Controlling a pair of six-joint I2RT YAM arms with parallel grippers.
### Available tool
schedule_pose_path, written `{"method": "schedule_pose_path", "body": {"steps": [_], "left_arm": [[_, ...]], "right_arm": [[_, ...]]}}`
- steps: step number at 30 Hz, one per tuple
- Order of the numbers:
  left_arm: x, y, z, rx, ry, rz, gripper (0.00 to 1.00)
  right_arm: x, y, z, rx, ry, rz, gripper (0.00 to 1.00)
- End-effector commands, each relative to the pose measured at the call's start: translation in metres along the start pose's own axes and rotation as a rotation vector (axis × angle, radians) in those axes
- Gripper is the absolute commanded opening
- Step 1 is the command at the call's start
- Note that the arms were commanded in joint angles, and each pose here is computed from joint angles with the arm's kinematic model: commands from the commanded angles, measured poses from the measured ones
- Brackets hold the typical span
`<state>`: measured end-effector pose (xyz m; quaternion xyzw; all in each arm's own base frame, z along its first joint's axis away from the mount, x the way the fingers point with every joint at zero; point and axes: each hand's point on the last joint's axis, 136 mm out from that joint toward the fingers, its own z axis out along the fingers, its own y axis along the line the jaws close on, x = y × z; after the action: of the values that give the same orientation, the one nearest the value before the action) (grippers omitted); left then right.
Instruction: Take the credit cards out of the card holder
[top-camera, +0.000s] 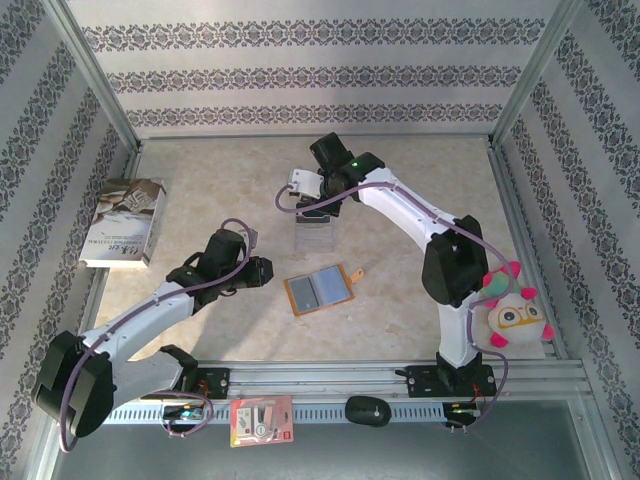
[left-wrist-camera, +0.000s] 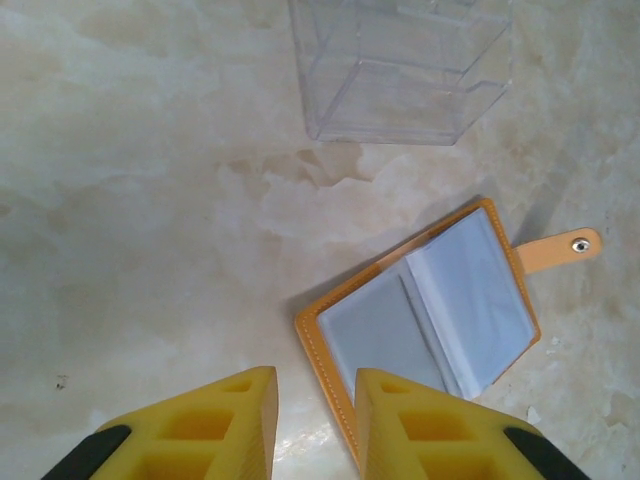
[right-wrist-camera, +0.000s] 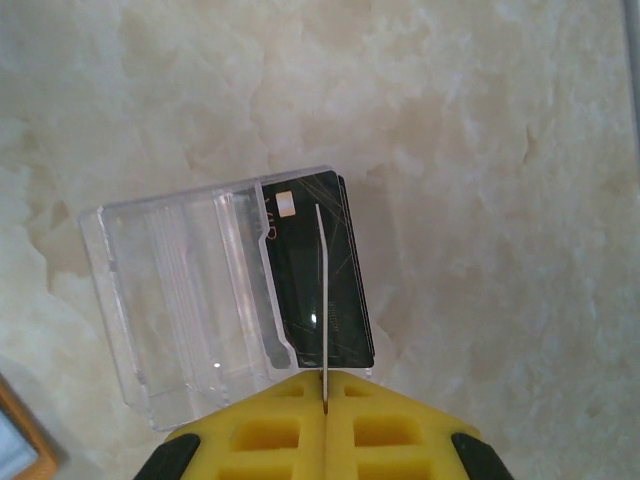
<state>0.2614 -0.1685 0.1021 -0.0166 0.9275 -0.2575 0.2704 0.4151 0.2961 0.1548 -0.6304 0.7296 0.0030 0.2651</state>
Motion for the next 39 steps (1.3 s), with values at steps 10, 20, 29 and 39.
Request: {"method": "schedule_pose_path", "body": {"steps": [10,20,29,39], "left_arm": [[-0.005,0.008,0.006,-0.014,0.018,-0.022,0.26],[-0.004,0.011,0.01,-0.013,0.025,-0.034,0.26],[-0.004,0.012,0.01,-0.01,0.023,-0.041,0.25],[-0.003,0.011,0.011,0.014,0.024,-0.062,0.25]], "right_arm": [[0.006,-0.006,0.03,-0.017,0.038,-0.126,0.0],[0.007,0.002,0.044,-0.048,0.031,-0.119,0.0],[0.008,0.003,0.053,-0.05,0.032,-0.109,0.0],[-0.012,-0.033,0.044,0.143,-0.045,-0.076,0.31]]}}
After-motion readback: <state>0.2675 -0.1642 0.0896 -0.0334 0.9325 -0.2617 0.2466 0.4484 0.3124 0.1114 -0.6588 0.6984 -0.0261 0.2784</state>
